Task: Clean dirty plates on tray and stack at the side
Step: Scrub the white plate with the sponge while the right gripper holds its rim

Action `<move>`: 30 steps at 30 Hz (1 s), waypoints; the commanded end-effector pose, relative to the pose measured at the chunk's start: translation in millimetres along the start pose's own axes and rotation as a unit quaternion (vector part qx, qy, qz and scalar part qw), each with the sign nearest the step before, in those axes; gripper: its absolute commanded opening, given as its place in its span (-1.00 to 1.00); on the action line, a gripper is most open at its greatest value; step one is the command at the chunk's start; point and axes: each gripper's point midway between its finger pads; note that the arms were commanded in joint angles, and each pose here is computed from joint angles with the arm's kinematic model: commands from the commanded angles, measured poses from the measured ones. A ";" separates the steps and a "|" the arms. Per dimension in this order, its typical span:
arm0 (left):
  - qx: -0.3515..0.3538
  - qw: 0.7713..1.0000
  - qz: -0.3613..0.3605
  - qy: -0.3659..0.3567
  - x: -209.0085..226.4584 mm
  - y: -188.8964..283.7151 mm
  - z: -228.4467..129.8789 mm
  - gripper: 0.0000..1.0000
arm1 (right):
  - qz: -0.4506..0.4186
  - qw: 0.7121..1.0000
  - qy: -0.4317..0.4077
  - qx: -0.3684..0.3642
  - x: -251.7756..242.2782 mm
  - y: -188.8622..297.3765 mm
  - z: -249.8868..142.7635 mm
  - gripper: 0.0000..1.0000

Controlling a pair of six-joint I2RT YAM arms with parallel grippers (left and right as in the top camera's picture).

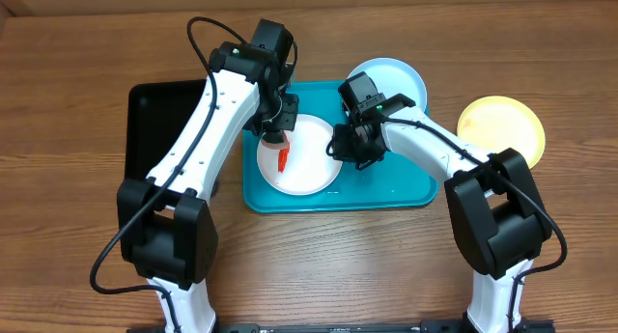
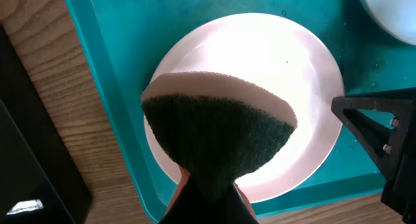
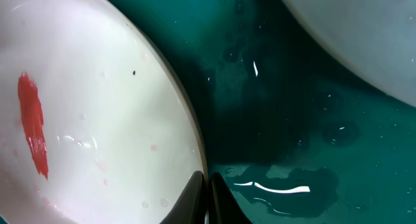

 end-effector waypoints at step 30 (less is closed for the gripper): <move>0.003 0.998 -0.016 0.058 0.4 -48.3 -14.2 -0.92 | 0.001 1.000 -0.017 0.018 -15.6 -16.1 0.7 -0.92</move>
Point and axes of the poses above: each gripper's point midway between its finger pads, its own y axis back along the fingers, its own x axis along the line the jaws close on, z = x × y, and after that the axes turned 1 degree about -y, right-handed
